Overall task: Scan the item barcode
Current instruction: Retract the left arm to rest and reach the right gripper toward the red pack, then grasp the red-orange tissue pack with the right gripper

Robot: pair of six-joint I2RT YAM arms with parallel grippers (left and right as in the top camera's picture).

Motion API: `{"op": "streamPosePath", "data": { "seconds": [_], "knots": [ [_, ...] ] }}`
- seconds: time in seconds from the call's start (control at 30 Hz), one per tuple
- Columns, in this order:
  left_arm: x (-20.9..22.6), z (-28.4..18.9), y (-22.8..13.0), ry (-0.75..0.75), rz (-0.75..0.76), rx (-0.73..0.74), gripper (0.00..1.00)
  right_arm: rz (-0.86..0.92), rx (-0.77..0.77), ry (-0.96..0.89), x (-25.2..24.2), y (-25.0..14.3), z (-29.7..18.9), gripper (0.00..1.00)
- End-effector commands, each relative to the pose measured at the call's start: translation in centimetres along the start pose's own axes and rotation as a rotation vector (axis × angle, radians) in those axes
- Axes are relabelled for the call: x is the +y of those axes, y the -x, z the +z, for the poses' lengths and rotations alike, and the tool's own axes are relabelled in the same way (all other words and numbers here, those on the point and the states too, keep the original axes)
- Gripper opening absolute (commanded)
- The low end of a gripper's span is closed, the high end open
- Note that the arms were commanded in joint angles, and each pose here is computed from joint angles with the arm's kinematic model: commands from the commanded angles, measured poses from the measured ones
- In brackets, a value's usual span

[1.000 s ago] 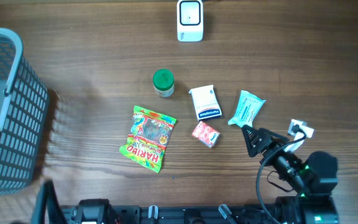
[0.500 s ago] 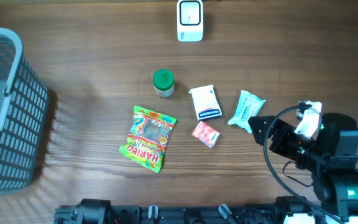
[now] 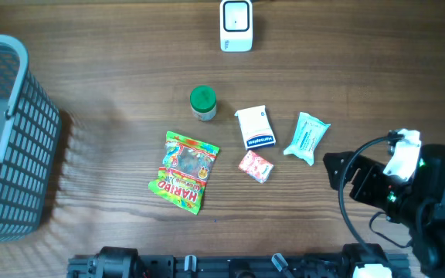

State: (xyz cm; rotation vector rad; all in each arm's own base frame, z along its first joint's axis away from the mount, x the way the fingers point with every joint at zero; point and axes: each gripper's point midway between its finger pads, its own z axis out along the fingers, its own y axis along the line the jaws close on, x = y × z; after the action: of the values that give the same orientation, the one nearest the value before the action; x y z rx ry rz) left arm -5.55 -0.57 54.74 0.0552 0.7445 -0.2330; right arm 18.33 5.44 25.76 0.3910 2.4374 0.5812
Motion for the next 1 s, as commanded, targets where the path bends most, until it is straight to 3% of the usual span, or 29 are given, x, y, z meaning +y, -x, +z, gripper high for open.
{"op": "streamPosePath", "data": {
  "seconds": [0.0,0.13,0.2,0.33,0.53,0.63,0.77,0.83,0.97],
  "knots": [
    [1.9,0.3,2.0,0.103,-0.008,-0.106,1.0,-0.01,0.038,-0.141,-1.7,1.3,0.5,0.99],
    [2.2,0.9,4.1,0.115,-0.011,-0.23,1.0,0.037,0.252,-0.171,-2.2,0.0,3.4,1.0],
    [2.7,1.1,2.9,0.145,-0.017,-0.183,1.0,0.067,0.339,-0.141,-1.7,0.0,5.7,1.0],
    [3.6,2.0,-4.8,0.176,-0.017,0.101,1.0,0.043,0.462,-0.031,-0.3,0.1,9.4,0.99],
    [5.3,1.5,-20.2,0.229,-0.033,0.499,1.0,0.043,0.621,-0.173,-0.7,-2.5,14.5,0.99],
    [6.1,0.0,-26.9,0.259,-0.049,0.646,1.0,-0.054,0.663,-0.142,1.2,-4.1,17.6,0.99],
    [6.5,-2.1,-32.0,0.275,-0.046,0.779,1.0,-0.105,0.71,-0.148,1.0,-6.6,20.3,0.89],
    [6.6,-2.6,-32.7,0.279,-0.044,0.81,1.0,-0.109,0.706,-0.153,0.2,-7.3,21.2,0.83],
    [7.1,-3.7,-33.6,0.31,-0.03,0.862,1.0,-0.081,0.682,-0.133,-1.6,-9.5,23.4,0.83]
  ]
}}
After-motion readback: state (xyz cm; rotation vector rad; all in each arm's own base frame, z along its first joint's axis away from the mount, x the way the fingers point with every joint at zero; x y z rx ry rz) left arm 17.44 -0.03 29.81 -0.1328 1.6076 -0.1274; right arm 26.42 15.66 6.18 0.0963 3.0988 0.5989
